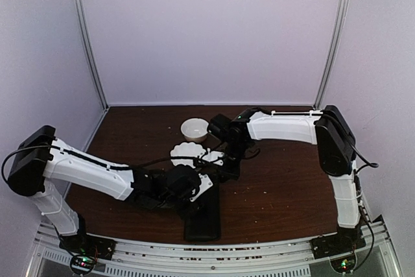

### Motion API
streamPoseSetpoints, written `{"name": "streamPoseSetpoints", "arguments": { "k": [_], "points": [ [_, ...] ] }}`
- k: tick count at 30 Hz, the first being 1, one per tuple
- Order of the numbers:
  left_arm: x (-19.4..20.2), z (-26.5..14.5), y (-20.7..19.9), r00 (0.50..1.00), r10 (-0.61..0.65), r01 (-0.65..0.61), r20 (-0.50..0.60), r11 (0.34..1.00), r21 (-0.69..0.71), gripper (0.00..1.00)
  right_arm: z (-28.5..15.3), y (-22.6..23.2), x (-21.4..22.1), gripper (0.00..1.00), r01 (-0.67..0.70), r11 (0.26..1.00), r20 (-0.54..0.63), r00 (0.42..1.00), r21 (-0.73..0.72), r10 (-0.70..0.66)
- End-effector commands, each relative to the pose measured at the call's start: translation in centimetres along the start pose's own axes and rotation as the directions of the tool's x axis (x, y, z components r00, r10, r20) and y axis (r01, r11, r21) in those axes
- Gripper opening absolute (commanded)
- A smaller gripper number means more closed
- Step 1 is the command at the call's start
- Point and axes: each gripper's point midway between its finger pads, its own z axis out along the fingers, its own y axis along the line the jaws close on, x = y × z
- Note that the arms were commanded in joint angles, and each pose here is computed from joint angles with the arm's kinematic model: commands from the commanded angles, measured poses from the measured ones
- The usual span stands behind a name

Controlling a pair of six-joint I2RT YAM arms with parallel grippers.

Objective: Sort the hair-cutting tools

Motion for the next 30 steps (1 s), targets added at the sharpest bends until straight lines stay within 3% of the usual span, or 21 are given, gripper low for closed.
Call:
{"name": "streamPoseSetpoints", "arguments": {
  "k": [1,5,13,17,21,30],
  "points": [
    [0.6,-0.8,3.4,0.989,-0.147,0.148,0.021,0.984,-0.101,0.46,0.9,3.2,-1.6,0.0,0.075,0.994,0.027,0.997,-0.08,-0.073],
    [1.6,-1.7,5.3,0.945,-0.321,0.325,0.055,0.941,-0.09,0.46,1.8,3.6,-1.6,0.0,0.08,0.993,0.011,0.997,-0.09,-0.08],
    [3.1,-1.5,6.3,0.774,-0.631,0.621,0.055,0.773,0.132,0.53,2.1,3.7,-1.7,0.0,0.079,0.993,0.013,0.997,-0.091,-0.078],
    [2.6,-0.7,5.5,0.719,-0.695,0.671,0.011,0.698,0.25,0.53,2.2,3.6,-1.7,0.0,0.079,0.993,0.011,0.997,-0.089,-0.078],
    [3.1,0.5,5.1,0.693,-0.72,0.701,-0.042,0.658,0.276,0.5,2.2,3.7,-1.6,0.0,0.075,0.993,0.011,0.997,-0.09,-0.074],
    [2.7,2.2,4.8,0.636,-0.766,0.741,-0.099,0.569,0.357,0.35,2.3,3.6,-1.6,0.0,0.075,0.993,0.011,0.997,-0.087,-0.074]
  ]
}}
